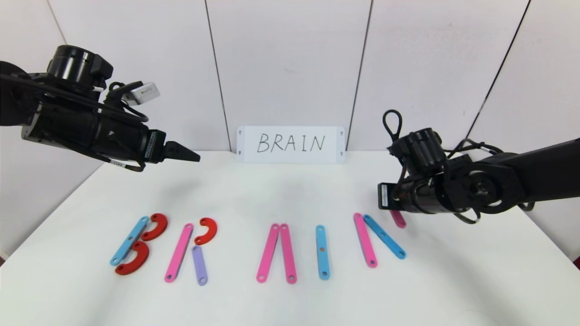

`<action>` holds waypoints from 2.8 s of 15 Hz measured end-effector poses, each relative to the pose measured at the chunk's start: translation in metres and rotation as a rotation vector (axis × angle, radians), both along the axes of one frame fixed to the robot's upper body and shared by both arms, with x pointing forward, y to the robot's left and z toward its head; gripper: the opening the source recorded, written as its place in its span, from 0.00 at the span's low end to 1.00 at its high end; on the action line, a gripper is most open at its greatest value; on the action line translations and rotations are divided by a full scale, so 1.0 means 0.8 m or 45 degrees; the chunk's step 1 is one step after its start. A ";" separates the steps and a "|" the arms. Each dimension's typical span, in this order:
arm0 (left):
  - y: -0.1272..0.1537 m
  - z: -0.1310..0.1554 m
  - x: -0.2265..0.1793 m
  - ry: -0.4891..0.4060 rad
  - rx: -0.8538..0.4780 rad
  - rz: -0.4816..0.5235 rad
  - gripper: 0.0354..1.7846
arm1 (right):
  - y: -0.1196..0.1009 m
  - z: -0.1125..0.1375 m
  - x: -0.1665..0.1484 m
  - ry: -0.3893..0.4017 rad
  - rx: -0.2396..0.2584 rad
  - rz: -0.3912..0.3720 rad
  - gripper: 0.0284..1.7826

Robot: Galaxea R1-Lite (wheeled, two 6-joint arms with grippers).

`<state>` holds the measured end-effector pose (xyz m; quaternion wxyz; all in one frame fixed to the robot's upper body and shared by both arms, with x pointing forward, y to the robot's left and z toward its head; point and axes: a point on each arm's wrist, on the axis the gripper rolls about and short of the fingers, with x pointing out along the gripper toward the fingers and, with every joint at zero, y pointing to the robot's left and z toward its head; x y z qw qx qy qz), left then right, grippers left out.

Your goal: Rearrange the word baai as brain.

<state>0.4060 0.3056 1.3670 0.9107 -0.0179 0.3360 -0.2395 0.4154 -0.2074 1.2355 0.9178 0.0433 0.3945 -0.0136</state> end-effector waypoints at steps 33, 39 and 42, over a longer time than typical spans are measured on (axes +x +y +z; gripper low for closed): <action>-0.001 0.000 -0.001 -0.001 0.002 -0.004 0.97 | -0.022 -0.028 -0.009 0.018 -0.016 -0.010 0.96; 0.002 0.021 -0.027 -0.065 0.006 0.012 0.97 | -0.028 0.032 0.010 -0.053 0.063 0.043 0.97; 0.004 0.018 -0.056 -0.052 0.014 0.019 0.97 | -0.032 0.054 0.000 -0.089 0.059 0.088 0.97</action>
